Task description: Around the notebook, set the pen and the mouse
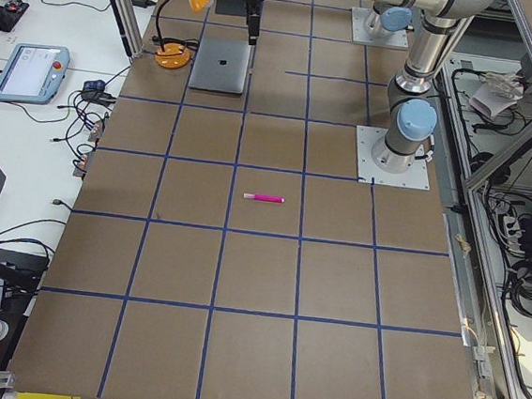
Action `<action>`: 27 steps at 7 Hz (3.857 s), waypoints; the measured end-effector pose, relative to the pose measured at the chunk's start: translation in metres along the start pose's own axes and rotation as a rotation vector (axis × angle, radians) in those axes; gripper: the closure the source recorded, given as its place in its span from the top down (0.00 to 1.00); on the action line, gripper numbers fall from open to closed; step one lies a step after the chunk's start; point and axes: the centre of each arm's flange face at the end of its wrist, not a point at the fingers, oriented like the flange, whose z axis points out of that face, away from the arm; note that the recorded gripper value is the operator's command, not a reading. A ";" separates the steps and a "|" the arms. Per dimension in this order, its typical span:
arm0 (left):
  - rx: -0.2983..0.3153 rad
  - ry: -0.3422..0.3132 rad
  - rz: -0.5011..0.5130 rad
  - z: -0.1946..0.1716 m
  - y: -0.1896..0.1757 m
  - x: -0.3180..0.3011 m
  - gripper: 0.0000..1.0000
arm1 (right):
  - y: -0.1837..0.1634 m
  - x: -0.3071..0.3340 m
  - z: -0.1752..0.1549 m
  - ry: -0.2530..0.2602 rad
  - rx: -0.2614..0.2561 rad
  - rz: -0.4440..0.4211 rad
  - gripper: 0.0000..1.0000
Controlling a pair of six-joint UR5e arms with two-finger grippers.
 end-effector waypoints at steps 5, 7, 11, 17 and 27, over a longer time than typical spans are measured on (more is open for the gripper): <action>0.014 0.003 0.000 0.000 -0.006 0.001 1.00 | -0.001 0.000 0.009 0.000 -0.010 0.000 1.00; 0.022 0.005 0.001 -0.004 -0.003 0.001 1.00 | 0.006 0.003 0.022 0.006 -0.035 0.011 1.00; -0.020 -0.025 -0.044 0.012 -0.002 -0.034 1.00 | 0.012 0.042 0.047 0.037 -0.117 -0.022 1.00; 0.044 -0.045 0.204 0.290 -0.008 -0.286 1.00 | 0.062 0.267 0.245 0.028 -0.158 -0.086 1.00; 0.038 0.040 0.219 0.343 0.018 -0.356 0.00 | 0.098 0.311 0.340 -0.027 -0.290 0.001 1.00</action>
